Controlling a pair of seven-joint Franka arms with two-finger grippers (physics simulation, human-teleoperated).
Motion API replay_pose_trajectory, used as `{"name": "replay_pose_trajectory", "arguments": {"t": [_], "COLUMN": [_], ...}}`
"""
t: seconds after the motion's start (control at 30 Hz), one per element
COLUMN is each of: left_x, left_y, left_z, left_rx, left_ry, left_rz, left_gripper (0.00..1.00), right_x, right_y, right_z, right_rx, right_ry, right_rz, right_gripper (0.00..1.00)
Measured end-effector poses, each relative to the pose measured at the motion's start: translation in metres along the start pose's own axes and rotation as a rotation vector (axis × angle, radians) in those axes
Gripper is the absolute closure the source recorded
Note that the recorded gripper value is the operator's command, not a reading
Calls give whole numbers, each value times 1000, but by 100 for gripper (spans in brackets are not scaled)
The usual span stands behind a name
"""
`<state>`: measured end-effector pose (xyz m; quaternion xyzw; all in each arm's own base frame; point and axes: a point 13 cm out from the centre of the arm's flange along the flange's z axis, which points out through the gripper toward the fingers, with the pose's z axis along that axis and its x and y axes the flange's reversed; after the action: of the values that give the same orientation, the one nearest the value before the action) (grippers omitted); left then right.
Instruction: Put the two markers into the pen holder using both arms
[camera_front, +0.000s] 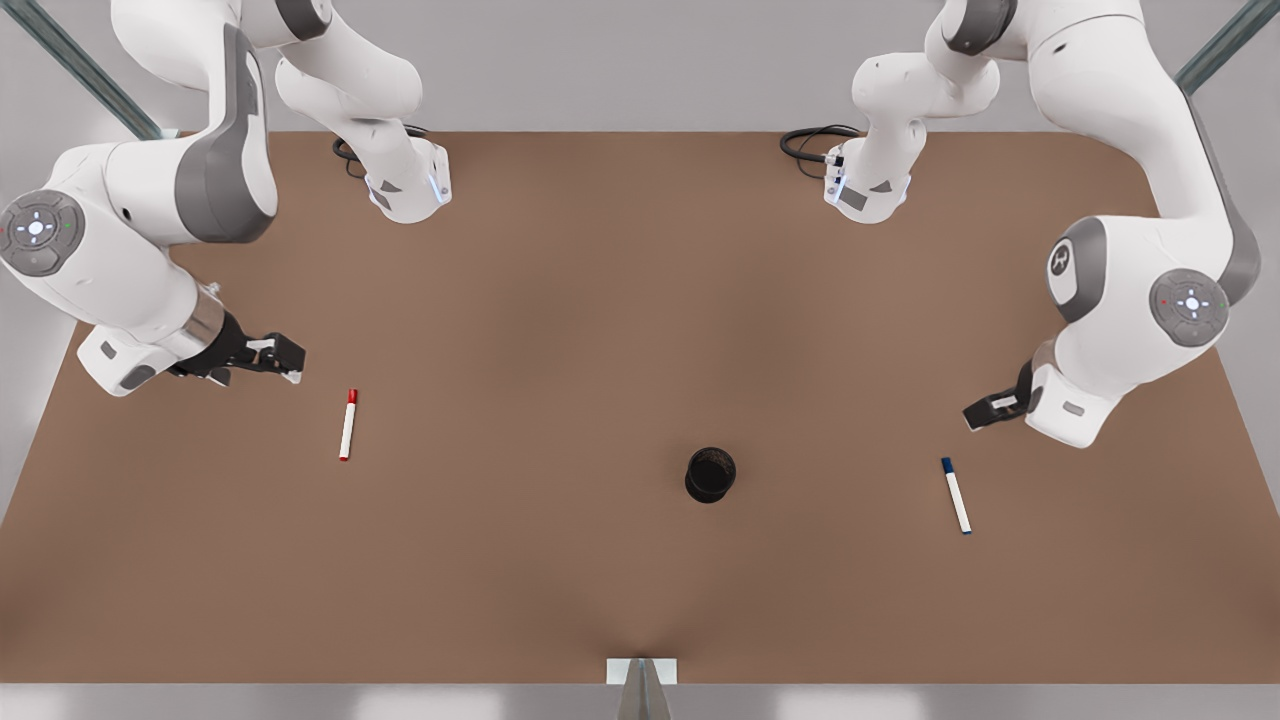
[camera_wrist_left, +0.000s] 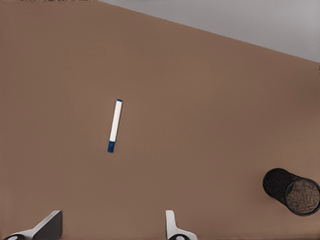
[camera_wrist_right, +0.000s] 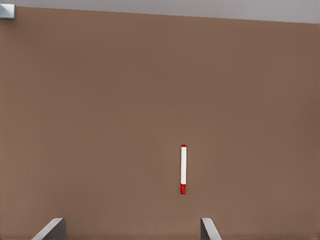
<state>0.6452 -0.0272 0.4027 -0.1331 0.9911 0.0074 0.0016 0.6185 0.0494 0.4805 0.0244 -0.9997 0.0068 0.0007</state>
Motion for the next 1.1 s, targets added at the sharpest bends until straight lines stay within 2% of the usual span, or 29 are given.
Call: {"name": "replay_pose_trajectory", "arguments": {"t": [0.1, 0.2, 0.33, 0.43, 0.5, 0.53, 0.57, 0.67, 0.9, 1.1], "left_x": [-11, -31, -37, -50, -58, -62, -65, -74, -95, -113], "left_y": [3, 32, 58, 80, 87, 89, 89, 87, 81, 73], "left_z": [36, 118, 213, 268, 294, 304, 311, 325, 341, 341], "left_rx": [-7, 22, 51, 60, 63, 65, 67, 71, 76, 78], "left_ry": [27, 78, 85, 51, 24, 11, -2, -38, -98, -138], "left_rz": [40, 8, -17, -35, -35, -32, -28, -11, 27, 55], "left_gripper": [0, 0, 0, 0, 8, 24, 33, 35, 39, 41], "right_x": [-2, -6, -30, -27, -16, -12, -6, 11, -9, -14], "right_y": [-3, -2, -9, -9, -8, -11, -16, -28, -59, -74], "right_z": [4, 17, 107, 171, 210, 226, 246, 302, 361, 405], "right_rx": [0, -4, 3, 14, 18, 18, 16, 7, -21, -38], "right_ry": [4, 18, 100, 143, 169, 173, 182, 185, 96, 67], "right_rz": [6, 7, 7, -2, -8, -5, 2, 21, 77, 102], "right_gripper": [0, 0, 0, 0, 0, 0, 0, 0, 0, 1]}}
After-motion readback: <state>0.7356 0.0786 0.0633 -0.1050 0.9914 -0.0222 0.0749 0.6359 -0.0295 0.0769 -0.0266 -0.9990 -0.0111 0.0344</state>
